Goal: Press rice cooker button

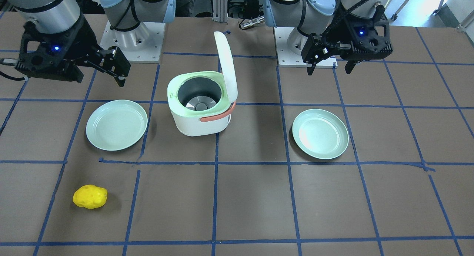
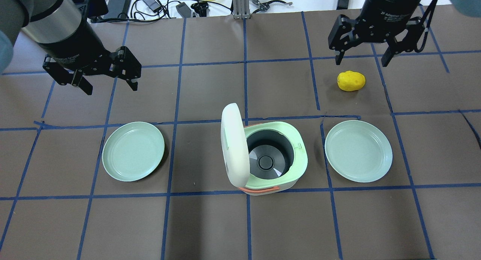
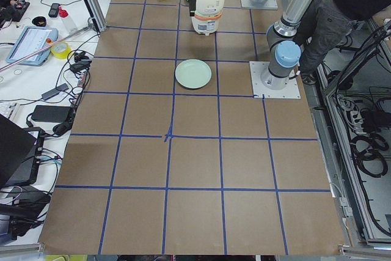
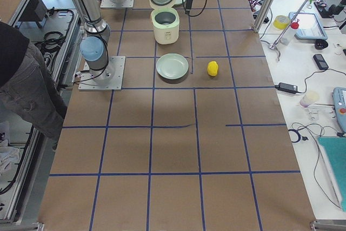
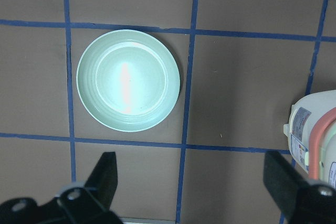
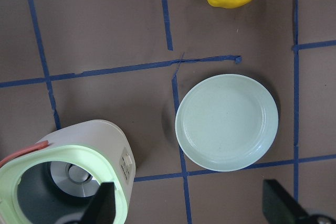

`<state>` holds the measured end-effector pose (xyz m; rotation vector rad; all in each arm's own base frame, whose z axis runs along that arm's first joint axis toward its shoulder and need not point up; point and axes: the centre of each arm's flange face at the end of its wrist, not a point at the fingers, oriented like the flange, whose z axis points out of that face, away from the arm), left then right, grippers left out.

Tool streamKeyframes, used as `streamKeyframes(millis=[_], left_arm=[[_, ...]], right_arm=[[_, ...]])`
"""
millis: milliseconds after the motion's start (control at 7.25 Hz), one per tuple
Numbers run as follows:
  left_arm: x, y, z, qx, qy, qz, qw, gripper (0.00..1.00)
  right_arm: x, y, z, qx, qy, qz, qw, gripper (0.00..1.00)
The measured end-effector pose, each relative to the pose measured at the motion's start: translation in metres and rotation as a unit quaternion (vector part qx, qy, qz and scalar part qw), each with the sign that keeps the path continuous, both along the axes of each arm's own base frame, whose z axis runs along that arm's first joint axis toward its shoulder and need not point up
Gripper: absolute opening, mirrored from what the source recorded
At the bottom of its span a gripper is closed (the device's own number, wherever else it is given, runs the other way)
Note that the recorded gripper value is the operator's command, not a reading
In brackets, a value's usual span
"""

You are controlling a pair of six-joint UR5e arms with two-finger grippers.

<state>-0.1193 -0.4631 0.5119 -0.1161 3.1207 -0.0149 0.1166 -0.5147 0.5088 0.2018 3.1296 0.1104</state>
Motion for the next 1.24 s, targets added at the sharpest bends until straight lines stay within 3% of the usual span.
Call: streamKeyframes(millis=[1241], left_arm=[[0.0000,0.0001,0.0002,0.000,0.000,0.000,1.0000,1.00]], right_arm=[[-0.0144,-0.0003,-0.0058,0.006,-0.002,-0.015,0.9999,1.00]])
